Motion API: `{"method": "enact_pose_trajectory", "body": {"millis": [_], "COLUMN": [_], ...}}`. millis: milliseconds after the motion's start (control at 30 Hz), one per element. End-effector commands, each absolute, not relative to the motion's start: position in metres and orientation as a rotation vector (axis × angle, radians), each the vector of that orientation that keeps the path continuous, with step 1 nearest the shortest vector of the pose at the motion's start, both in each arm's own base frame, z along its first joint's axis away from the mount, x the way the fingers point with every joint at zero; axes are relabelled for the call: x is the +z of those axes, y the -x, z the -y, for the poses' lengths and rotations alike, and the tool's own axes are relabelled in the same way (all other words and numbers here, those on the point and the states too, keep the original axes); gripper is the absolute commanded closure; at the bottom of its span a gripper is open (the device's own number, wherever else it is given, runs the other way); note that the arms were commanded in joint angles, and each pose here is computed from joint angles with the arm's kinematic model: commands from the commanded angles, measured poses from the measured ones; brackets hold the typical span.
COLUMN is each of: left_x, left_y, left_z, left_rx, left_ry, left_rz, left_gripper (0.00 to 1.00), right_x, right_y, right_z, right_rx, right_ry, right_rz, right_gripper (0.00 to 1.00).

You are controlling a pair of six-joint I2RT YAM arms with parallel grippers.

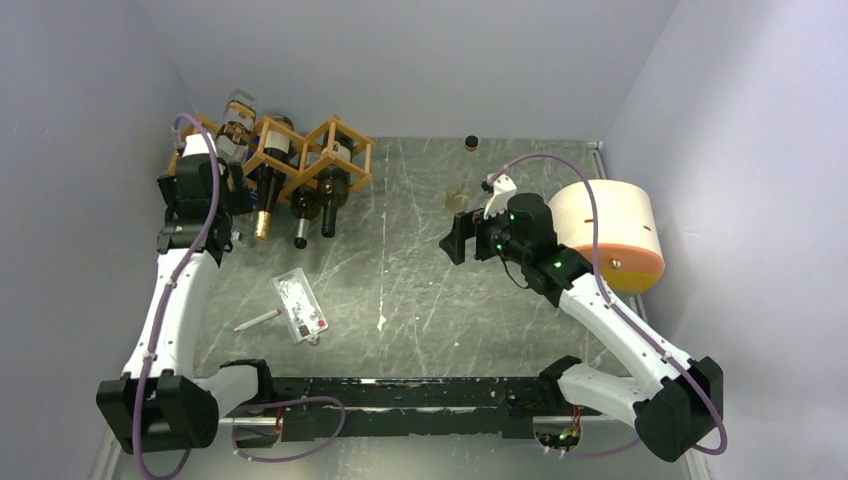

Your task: Take the wine bottle off the wine rack

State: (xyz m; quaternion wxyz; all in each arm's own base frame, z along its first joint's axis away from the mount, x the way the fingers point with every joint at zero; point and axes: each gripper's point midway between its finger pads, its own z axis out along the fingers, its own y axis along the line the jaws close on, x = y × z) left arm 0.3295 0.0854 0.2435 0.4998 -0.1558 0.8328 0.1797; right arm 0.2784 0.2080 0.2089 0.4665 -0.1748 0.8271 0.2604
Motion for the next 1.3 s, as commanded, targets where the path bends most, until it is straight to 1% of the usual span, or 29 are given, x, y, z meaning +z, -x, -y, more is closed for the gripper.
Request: {"method": "enact_pose_trajectory", "body": {"millis": [0, 100, 200, 300, 433, 467, 567, 733, 833, 967, 1067, 1133, 1200, 1267], "left_x": [0.269, 0.278, 0.277, 0.273, 0.268, 0.268, 0.265, 0.243, 0.235, 0.226, 0.218, 0.215, 0.213, 0.213], "left_y": [-0.341, -0.347, -0.356, -0.359, -0.363, -0.367, -0.382, -0.401, -0.407, -0.411, -0.414, -0.416, -0.417, -0.419], "left_z": [-0.082, -0.073, -0.065, -0.070, -0.088, -0.088, -0.087, -0.095, -0.104, -0.110, -0.107, -0.106, -0.107, -0.107], "left_rx": [0.291, 0.191, 0.125, 0.158, 0.275, 0.278, 0.265, 0.311, 0.361, 0.396, 0.378, 0.371, 0.377, 0.376], "left_ry": [0.375, 0.336, 0.303, 0.316, 0.332, 0.310, 0.279, 0.277, 0.306, 0.314, 0.287, 0.277, 0.274, 0.264], "left_rz": [-1.986, -1.953, -1.990, -2.020, -2.052, -2.064, -2.106, -2.169, -2.174, -2.151, -2.158, -2.167, -2.170, -2.173], "left_gripper": [0.03, 0.03, 0.03, 0.03, 0.03, 0.01, 0.08, 0.16, 0.26, 0.31, 0.38, 0.37, 0.32, 0.29], "right_x": [0.227, 0.233, 0.237, 0.237, 0.241, 0.241, 0.245, 0.247, 0.246, 0.247, 0.243, 0.240, 0.240, 0.239], "right_y": [-0.278, -0.278, -0.274, -0.270, -0.267, -0.267, -0.265, -0.263, -0.263, -0.263, -0.262, -0.262, -0.263, -0.264], "right_z": [-0.211, -0.208, -0.210, -0.213, -0.210, -0.210, -0.210, -0.211, -0.212, -0.213, -0.214, -0.215, -0.215, -0.215], "right_rx": [0.657, 0.646, 0.670, 0.701, 0.701, 0.697, 0.706, 0.719, 0.722, 0.724, 0.730, 0.730, 0.728, 0.726], "right_ry": [0.454, 0.448, 0.457, 0.468, 0.464, 0.460, 0.466, 0.467, 0.473, 0.479, 0.482, 0.484, 0.484, 0.485], "right_rz": [-1.947, -1.927, -1.906, -1.889, -1.880, -1.879, -1.865, -1.848, -1.851, -1.859, -1.871, -1.881, -1.885, -1.888], "right_gripper": [0.00, 0.00, 0.00, 0.00, 0.00, 0.00, 0.00, 0.00, 0.00, 0.00, 0.00, 0.00, 0.00, 0.00]}}
